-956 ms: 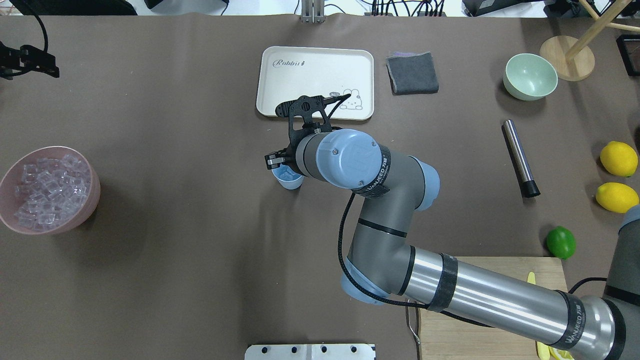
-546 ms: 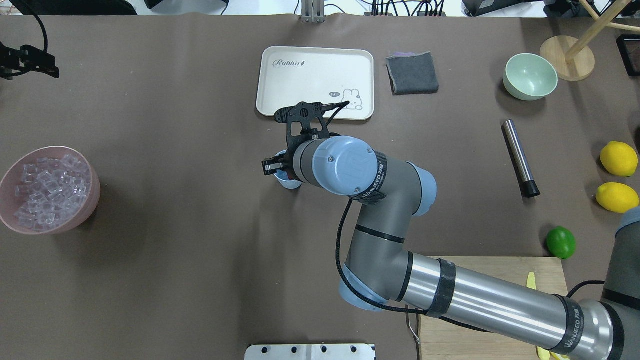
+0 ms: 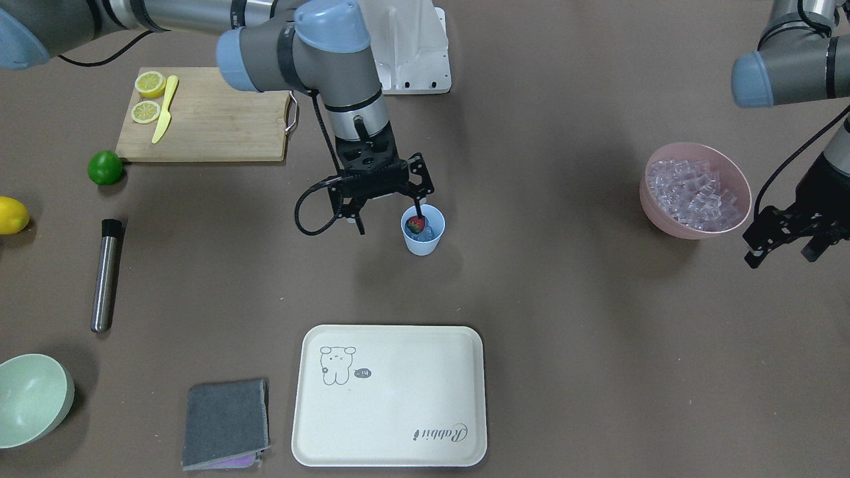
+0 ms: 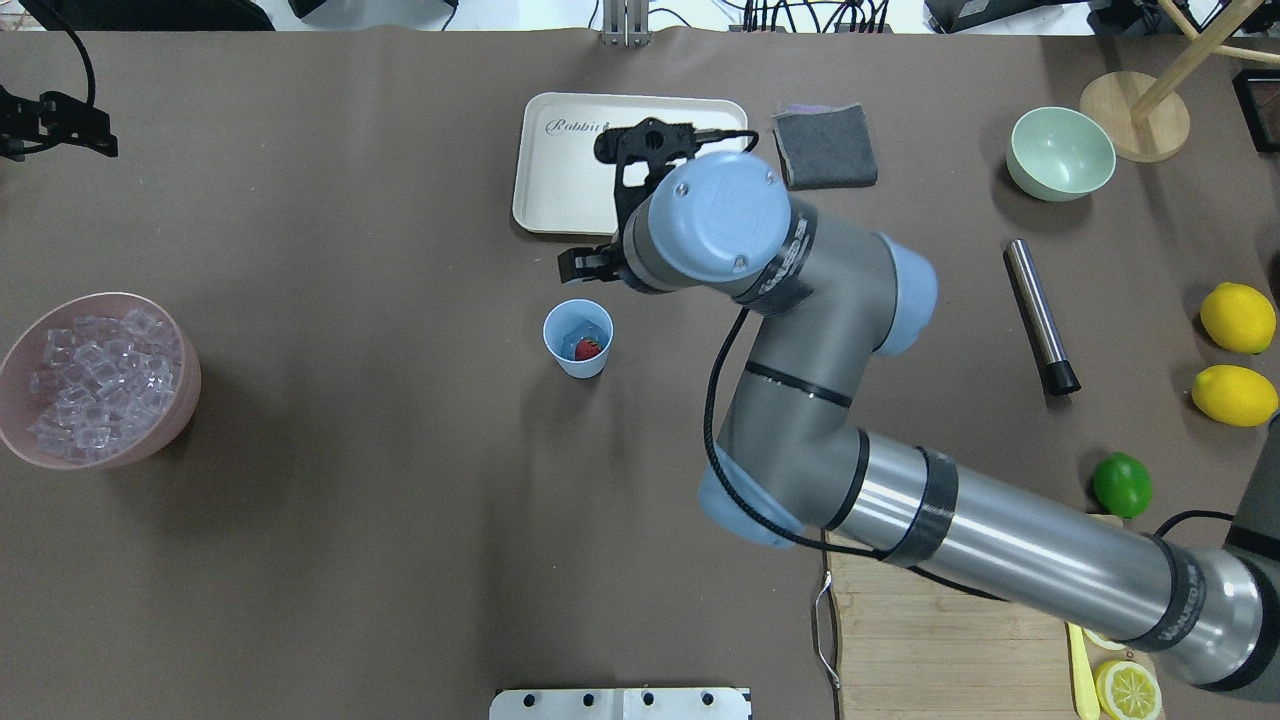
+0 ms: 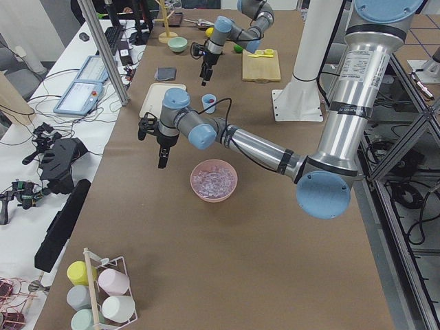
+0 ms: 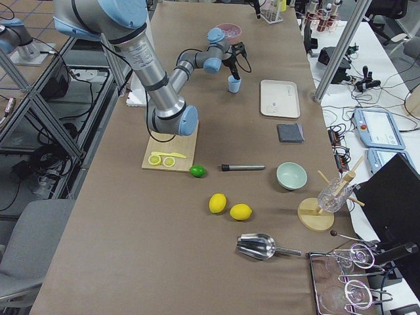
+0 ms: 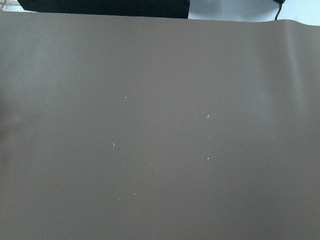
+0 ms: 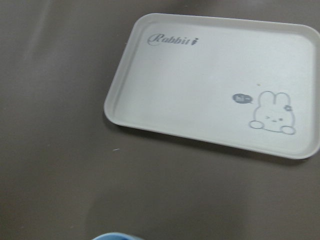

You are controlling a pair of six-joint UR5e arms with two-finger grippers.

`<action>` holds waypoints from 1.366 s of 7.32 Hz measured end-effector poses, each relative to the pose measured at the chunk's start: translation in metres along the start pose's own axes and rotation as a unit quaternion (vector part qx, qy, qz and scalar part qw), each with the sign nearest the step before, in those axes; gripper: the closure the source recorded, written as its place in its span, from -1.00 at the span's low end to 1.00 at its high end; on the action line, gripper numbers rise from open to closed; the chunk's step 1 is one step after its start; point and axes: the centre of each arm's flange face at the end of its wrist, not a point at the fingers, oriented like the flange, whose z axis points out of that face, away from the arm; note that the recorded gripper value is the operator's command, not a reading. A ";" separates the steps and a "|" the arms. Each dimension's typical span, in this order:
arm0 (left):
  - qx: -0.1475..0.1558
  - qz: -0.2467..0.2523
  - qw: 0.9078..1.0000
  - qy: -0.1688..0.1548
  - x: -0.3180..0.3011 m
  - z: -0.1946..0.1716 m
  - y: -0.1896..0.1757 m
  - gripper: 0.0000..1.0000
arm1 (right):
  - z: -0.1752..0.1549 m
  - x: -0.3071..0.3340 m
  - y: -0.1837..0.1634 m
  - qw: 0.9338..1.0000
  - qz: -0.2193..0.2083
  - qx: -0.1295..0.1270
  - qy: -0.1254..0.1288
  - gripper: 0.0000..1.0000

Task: Mash ice and strawberries in cup
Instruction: 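Move the right gripper back toward the metal pestle by the green bowl, then lower the right gripper over the top of the metal pestle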

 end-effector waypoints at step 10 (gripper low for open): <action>0.022 0.033 0.999 0.006 0.022 0.012 0.010 -0.95 | 0.075 0.449 -0.016 0.986 0.024 -0.151 0.071 -1.00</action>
